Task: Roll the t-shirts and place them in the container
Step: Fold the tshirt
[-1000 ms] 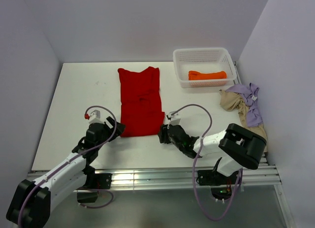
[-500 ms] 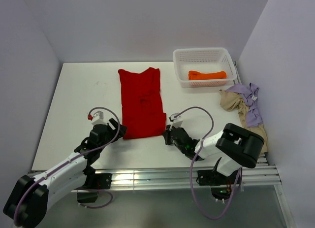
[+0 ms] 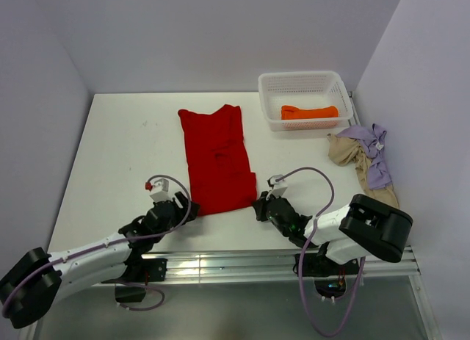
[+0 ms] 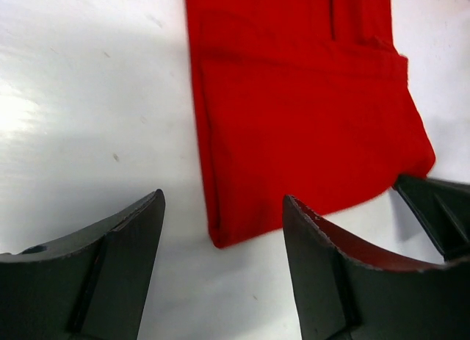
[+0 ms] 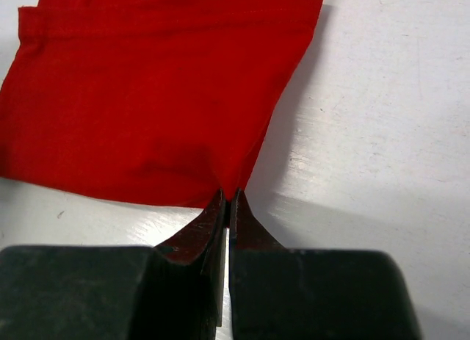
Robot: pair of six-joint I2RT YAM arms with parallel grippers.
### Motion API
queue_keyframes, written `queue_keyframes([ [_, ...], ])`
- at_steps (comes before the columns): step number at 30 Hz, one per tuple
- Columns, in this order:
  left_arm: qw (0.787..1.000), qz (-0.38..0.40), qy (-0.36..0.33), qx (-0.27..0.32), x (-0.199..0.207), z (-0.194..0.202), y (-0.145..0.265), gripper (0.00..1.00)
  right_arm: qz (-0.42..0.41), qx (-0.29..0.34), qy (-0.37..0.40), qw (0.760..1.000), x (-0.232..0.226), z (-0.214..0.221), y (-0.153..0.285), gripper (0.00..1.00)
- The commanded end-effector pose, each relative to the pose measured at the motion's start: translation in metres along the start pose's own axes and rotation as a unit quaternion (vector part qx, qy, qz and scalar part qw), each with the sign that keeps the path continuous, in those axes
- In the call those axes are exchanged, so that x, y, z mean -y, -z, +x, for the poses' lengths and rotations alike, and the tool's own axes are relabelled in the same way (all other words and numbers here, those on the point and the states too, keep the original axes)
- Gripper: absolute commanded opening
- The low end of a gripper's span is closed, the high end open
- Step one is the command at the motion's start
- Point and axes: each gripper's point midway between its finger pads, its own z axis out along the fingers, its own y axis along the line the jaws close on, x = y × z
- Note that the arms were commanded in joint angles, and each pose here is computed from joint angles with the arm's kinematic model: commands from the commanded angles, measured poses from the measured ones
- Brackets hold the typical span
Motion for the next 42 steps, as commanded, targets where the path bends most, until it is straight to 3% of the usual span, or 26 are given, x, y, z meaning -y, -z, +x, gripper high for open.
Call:
queue_keyframes([
  [1,1.000,-0.002,0.012,0.017,0.004,0.005,0.006,0.71,0.012,0.020,-0.014,1.000,0.002,-0.008,0.001,0.00],
  [13,0.999,-0.034,-0.008,0.003,-0.002,0.028,0.008,0.64,0.005,0.016,-0.014,1.000,-0.002,-0.007,-0.001,0.00],
  [27,0.999,-0.037,-0.026,-0.010,0.000,0.037,0.001,0.40,-0.011,0.011,-0.017,1.000,-0.007,-0.007,0.001,0.00],
  [30,0.999,-0.031,-0.027,-0.013,0.001,0.039,0.000,0.27,-0.023,0.014,-0.025,0.999,-0.010,-0.008,0.004,0.00],
  [33,0.999,-0.040,-0.030,-0.013,-0.001,0.039,-0.002,0.00,-0.016,0.008,-0.029,0.999,-0.006,-0.004,0.007,0.00],
  [42,0.999,-0.012,-0.029,-0.037,0.018,0.035,0.012,0.00,-0.037,-0.005,-0.062,0.997,-0.014,0.006,0.025,0.00],
])
